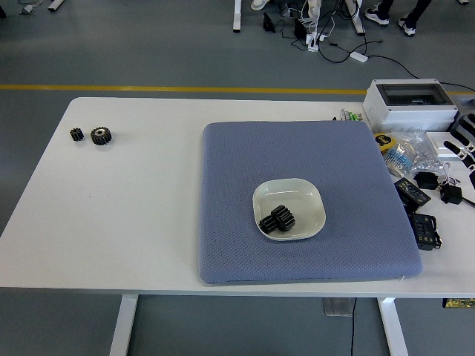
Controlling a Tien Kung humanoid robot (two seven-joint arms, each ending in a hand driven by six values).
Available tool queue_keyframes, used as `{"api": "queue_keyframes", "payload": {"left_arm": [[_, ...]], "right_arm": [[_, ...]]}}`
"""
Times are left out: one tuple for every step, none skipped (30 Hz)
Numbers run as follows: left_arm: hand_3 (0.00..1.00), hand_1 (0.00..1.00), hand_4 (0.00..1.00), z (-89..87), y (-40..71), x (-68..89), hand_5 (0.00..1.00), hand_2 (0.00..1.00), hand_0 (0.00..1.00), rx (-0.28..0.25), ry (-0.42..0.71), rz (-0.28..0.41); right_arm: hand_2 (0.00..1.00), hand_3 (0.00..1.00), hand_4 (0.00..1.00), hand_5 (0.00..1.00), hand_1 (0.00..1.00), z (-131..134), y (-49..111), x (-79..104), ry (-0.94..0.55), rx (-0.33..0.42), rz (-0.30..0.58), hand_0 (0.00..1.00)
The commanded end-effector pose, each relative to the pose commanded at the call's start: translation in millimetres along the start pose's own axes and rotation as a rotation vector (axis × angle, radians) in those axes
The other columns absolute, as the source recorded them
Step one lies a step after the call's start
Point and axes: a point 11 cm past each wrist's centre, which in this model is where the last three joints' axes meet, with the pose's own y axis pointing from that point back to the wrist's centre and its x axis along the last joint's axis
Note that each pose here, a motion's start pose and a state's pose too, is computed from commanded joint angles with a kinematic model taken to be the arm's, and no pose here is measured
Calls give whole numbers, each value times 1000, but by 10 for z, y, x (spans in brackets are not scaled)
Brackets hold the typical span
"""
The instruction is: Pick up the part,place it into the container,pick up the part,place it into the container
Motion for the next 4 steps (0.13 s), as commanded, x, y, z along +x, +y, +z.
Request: {"api": "queue_keyframes", "payload": {"left_arm": [[556,683,645,3,0,1,580,661,712,0,-1,1],[555,684,646,10,0,0,581,661,713,-1,-3,1],[555,684,646,25,1,-4,581,661,713,-4,-7,0],[555,684,646,37,2,-7,581,661,713,-6,-8,0]], "right_arm": [[800,705,998,817,761,-11,-3,3,5,4,2,762],[799,761,998,815,756,-19,-6,5,9,8,4,757],[799,761,998,815,756,-30,-9,8,12,12,7,757],[799,761,998,815,756,-37,-12,11,14,15,9,757]]}}
